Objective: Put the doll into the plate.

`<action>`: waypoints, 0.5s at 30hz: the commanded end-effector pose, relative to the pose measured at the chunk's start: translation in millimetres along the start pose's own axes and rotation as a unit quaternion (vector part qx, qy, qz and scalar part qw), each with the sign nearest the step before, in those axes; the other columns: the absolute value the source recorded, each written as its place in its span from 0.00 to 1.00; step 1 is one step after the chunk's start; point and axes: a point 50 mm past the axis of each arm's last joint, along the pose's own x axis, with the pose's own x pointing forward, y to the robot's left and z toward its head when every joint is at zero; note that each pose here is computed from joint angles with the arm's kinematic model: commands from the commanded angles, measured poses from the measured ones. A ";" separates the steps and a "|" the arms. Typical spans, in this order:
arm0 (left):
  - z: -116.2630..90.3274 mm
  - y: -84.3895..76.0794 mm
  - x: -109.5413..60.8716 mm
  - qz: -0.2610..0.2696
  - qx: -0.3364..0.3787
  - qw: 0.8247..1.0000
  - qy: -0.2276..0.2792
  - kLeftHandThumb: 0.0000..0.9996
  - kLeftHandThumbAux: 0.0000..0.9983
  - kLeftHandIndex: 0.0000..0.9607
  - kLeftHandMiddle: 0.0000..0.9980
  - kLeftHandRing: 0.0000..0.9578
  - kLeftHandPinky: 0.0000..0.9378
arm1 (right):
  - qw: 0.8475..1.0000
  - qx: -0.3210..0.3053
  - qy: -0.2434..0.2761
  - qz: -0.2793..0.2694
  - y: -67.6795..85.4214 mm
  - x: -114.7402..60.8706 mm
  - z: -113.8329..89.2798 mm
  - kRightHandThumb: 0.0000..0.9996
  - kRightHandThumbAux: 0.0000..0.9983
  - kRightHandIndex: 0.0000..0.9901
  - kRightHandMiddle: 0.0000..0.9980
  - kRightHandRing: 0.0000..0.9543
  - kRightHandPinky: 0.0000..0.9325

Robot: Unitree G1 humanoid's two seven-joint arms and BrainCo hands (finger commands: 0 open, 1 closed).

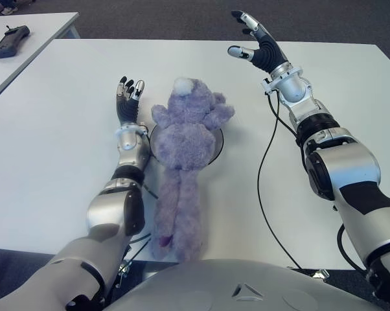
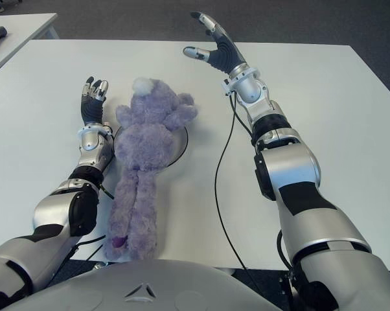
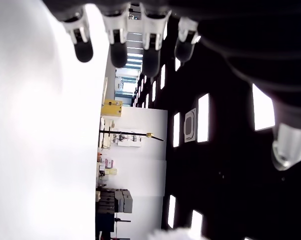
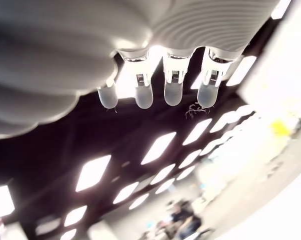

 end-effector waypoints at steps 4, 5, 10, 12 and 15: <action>-114.8 23.3 -105.5 0.055 -0.002 0.969 0.239 0.00 0.49 0.03 0.13 0.09 0.00 | 0.992 0.073 0.101 -0.034 8.3 -7.2 -23.7 0.00 0.37 0.00 0.00 0.00 0.00; -114.8 23.6 -105.6 0.055 -0.001 0.970 0.239 0.00 0.48 0.03 0.13 0.09 0.00 | 0.991 0.078 0.105 -0.040 8.5 -7.5 -24.6 0.00 0.38 0.00 0.00 0.00 0.00; -114.2 24.9 -105.8 0.051 0.005 0.971 0.233 0.00 0.48 0.02 0.13 0.08 0.00 | 0.986 0.098 0.123 -0.057 13.7 -9.3 -28.2 0.00 0.42 0.00 0.00 0.00 0.00; -114.1 25.7 -105.7 0.050 0.005 0.971 0.234 0.00 0.48 0.02 0.13 0.08 0.00 | 0.984 0.107 0.132 -0.061 17.9 -11.0 -30.5 0.00 0.43 0.00 0.00 0.00 0.00; -114.3 26.8 -106.0 0.051 0.003 0.971 0.234 0.00 0.48 0.02 0.13 0.08 0.00 | 0.977 0.134 0.154 -0.066 28.2 -17.3 -37.4 0.00 0.45 0.00 0.00 0.00 0.00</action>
